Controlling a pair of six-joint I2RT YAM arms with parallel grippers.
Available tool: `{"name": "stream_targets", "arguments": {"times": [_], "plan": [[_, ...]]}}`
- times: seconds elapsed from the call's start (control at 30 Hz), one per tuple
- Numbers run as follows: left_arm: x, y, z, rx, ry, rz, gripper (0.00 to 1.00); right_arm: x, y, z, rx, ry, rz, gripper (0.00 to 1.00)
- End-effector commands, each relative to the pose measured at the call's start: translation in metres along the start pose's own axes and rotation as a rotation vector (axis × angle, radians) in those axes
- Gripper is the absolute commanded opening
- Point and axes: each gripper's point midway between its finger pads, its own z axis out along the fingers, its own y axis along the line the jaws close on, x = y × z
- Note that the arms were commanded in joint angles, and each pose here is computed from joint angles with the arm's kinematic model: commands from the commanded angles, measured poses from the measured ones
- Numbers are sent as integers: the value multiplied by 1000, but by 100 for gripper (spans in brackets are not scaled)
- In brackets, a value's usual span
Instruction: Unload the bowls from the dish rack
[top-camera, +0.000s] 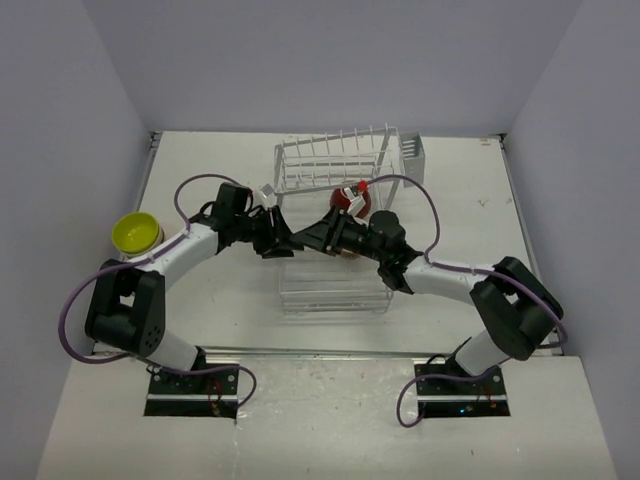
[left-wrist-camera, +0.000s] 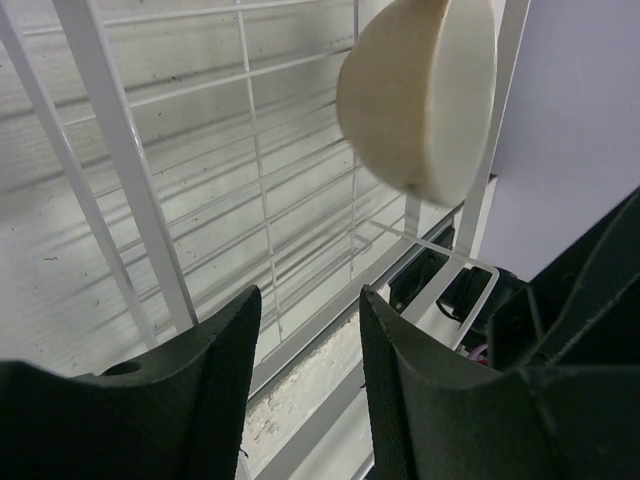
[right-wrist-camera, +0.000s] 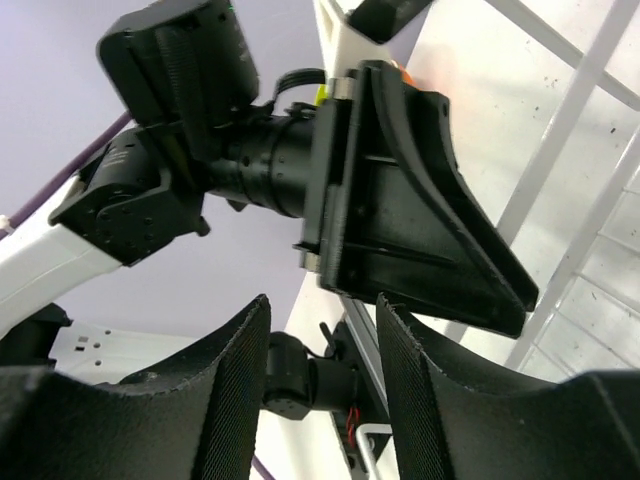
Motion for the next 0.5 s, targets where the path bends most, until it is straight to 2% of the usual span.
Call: {"name": "stream_targets", "arguments": {"times": [0.0, 0.23, 0.4, 0.47], "plan": [[21, 37, 6, -115, 75, -63, 47, -12, 44, -6, -16, 31, -121, 48], [19, 32, 5, -103, 77, -61, 48, -18, 63, -38, 134, 69, -231, 52], [22, 33, 3, -103, 75, -50, 49, -22, 21, -67, 489, 173, -311, 55], [22, 33, 3, -104, 71, -51, 49, -12, -6, -79, 610, 283, -349, 55]]}}
